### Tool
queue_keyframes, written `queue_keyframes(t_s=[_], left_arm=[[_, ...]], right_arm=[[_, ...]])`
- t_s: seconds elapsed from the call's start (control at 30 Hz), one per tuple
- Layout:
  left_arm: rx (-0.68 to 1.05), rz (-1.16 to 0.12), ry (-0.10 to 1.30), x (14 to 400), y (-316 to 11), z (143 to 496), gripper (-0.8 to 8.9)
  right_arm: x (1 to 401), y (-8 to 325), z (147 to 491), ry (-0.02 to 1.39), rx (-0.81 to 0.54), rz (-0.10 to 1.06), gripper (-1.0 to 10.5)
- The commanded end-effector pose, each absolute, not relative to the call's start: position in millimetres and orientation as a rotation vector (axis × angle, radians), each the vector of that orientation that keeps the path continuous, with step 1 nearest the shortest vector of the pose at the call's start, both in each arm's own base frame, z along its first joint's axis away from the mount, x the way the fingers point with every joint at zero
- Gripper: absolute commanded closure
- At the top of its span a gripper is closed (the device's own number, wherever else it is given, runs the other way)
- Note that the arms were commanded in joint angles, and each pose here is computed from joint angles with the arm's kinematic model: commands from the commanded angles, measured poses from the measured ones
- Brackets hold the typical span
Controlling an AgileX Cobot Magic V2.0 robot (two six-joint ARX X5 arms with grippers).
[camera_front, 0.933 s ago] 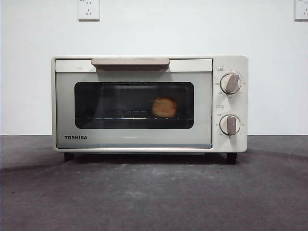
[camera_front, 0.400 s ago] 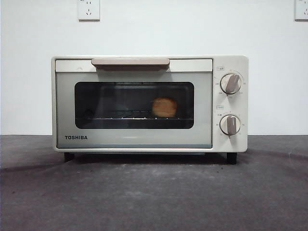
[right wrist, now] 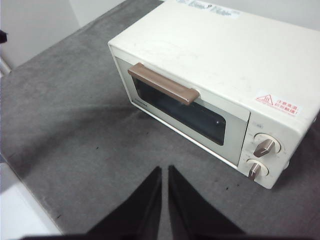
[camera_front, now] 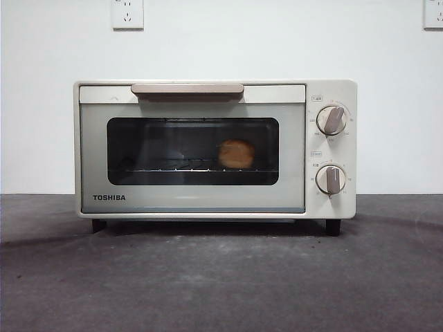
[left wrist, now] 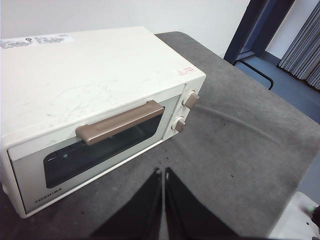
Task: The left arm flap open the oven, the right arm pick bread and place it into oven, the left arm flap close the oven
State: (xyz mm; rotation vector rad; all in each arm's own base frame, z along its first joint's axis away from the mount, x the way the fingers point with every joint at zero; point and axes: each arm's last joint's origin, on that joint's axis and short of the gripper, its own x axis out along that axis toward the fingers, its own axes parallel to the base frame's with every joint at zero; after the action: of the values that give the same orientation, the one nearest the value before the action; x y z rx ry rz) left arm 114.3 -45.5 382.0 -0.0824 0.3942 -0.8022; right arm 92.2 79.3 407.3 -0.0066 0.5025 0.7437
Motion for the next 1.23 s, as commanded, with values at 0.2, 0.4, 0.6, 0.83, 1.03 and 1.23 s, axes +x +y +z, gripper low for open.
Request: queue_keyframes(t_s=[0.2, 0.4, 0.6, 0.83, 1.03, 1.23], left_arm=[[-0.065, -0.796, 0.324, 114.7, -43.6, 380.9, 7.97], [-0.093, -0.692, 0.218, 106.5, -29.2, 317.5, 7.97], [-0.121, -0.472, 0.185, 104.2, -17.1, 233.7, 7.97], [-0.097, -0.215, 0.112, 100.9, -9.7, 171.9, 7.97], [-0.084, -0.051, 0.101, 97.2, -4.7, 157.2, 7.97], [-0.077, 0.043, 0.143, 96.0, -2.0, 152.5, 7.97]], right_arm=[[91.7, 79.9, 414.6, 0.455, -0.001, 0.756, 9.3], [91.7, 79.9, 414.6, 0.456, -0.001, 0.756, 9.3], [91.7, 79.9, 414.6, 0.455, -0.001, 0.756, 9.3], [91.7, 79.9, 414.6, 0.455, -0.001, 0.756, 9.3], [91.7, 79.9, 414.6, 0.455, -0.001, 0.756, 9.3], [91.8, 80.0, 414.9, 0.452, 0.000, 0.757, 9.3]])
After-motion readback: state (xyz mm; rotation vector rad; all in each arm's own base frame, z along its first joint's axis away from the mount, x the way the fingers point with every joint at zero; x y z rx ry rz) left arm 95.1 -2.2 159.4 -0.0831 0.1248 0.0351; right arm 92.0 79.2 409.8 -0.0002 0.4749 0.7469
